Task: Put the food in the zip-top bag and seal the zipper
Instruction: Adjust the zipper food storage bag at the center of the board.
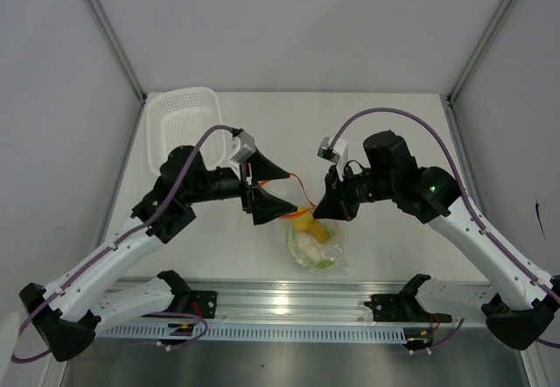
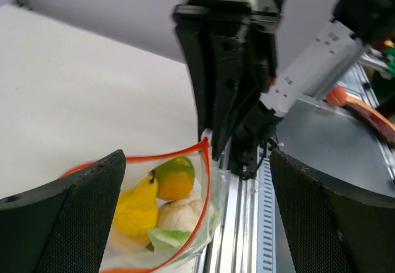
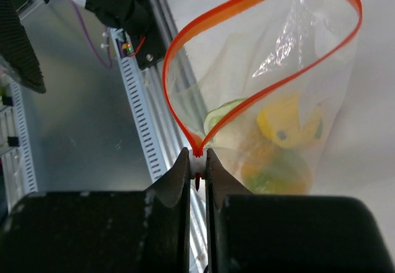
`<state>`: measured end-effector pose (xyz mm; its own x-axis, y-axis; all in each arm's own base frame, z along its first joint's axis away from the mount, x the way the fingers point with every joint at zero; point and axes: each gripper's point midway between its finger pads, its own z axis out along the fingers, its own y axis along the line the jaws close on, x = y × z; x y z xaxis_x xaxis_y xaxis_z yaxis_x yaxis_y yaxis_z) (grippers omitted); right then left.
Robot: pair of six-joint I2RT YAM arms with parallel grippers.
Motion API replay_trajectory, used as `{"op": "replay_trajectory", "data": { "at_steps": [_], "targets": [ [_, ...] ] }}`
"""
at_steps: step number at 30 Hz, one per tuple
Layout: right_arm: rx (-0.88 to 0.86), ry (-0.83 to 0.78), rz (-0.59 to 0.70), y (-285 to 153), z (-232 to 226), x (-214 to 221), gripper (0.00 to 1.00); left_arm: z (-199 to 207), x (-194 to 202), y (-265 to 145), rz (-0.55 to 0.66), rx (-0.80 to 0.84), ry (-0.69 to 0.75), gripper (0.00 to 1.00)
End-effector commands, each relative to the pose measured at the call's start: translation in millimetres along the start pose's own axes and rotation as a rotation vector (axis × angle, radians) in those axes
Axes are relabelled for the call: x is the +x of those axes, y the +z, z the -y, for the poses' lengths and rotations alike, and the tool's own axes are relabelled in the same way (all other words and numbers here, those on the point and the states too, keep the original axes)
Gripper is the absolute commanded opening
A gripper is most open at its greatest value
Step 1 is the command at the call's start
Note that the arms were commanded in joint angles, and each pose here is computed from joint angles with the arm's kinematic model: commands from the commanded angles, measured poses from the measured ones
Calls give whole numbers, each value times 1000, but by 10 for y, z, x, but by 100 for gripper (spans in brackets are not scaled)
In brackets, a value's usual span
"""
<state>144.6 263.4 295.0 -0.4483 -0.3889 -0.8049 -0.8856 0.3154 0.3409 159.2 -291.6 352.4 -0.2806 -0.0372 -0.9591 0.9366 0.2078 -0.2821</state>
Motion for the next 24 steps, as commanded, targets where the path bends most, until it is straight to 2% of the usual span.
{"op": "replay_trajectory", "data": {
  "at_steps": [1, 4, 8, 20, 24],
  "targets": [
    [-91, -47, 36, -182, -293, -119, 0, 411, -101, -12, 41, 260, 188, 100],
    [-128, -42, 35, -224, -389, -78, 0, 553, 1, 29, 4, 401, 195, 99],
    [-143, -32, 28, -222, -419, -28, 0, 602, 156, 112, -57, 491, 173, 100],
    [-137, -28, 19, -154, -382, -27, 0, 505, 510, 374, -153, 460, 143, 99],
    [-132, -20, 10, -126, -354, -21, 0, 402, 703, 416, -233, 397, 87, 98]
  ]
}}
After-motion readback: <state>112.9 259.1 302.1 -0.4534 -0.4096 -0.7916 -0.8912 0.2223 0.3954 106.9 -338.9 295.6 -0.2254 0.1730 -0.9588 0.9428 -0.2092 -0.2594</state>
